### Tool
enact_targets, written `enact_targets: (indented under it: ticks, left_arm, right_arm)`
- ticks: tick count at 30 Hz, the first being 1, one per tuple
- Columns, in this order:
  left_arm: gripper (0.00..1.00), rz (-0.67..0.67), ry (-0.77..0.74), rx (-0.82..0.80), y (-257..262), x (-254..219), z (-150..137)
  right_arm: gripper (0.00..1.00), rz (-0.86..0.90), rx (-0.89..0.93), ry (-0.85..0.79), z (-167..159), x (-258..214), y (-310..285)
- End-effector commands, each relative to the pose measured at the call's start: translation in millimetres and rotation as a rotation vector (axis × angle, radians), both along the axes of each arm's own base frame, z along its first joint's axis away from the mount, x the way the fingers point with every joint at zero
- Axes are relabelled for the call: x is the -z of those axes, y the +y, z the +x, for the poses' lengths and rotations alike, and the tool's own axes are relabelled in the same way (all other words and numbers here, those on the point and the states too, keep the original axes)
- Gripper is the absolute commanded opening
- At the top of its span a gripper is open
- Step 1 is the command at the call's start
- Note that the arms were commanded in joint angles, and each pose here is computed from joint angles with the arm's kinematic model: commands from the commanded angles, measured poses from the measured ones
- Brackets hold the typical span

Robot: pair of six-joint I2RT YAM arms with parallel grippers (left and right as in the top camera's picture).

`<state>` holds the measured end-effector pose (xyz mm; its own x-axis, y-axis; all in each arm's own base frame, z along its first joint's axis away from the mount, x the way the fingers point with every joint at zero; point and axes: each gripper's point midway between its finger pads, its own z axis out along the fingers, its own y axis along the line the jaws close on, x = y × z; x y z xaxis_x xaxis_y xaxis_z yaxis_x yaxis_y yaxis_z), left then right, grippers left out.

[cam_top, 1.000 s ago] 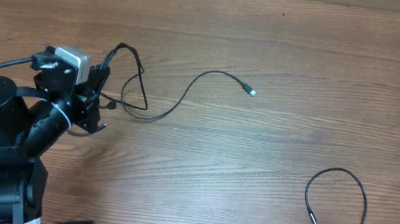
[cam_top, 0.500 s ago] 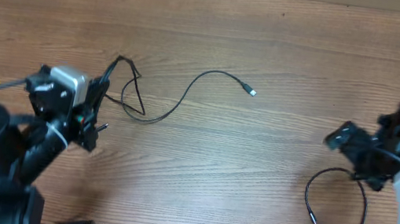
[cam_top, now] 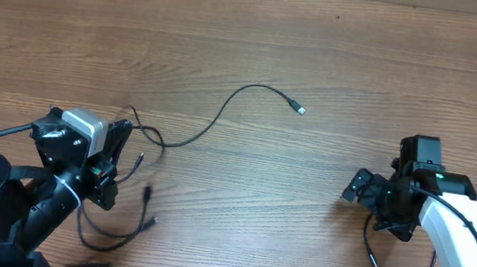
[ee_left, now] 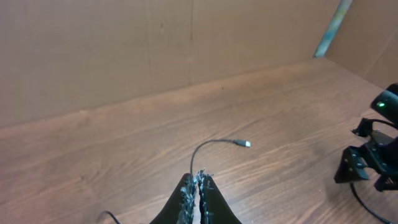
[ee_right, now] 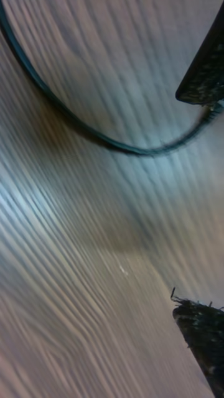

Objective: Untangle cables

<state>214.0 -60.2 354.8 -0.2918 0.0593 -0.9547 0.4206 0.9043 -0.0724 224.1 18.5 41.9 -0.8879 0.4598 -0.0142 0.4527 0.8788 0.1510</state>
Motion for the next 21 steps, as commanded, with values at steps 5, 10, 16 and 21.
enact_targets:
  ticks: [5,10,16,21]
  left_arm:
    - [0.06,0.007,-0.020,0.014,-3,-7,-6]
    - [0.04,0.006,-0.019,0.014,-3,-7,-7]
    - [0.04,0.007,-0.019,0.014,-3,-7,-7]
    - [0.05,0.007,-0.019,0.014,-3,-7,-7]
  right_arm:
    - [1.00,-0.097,0.052,0.117,-5,43,-16]
    - [0.94,-0.144,0.049,0.193,-10,68,-24]
    - [0.31,-0.145,0.045,0.234,-13,82,-24]
    - [0.08,-0.153,0.045,0.227,-11,82,-26]
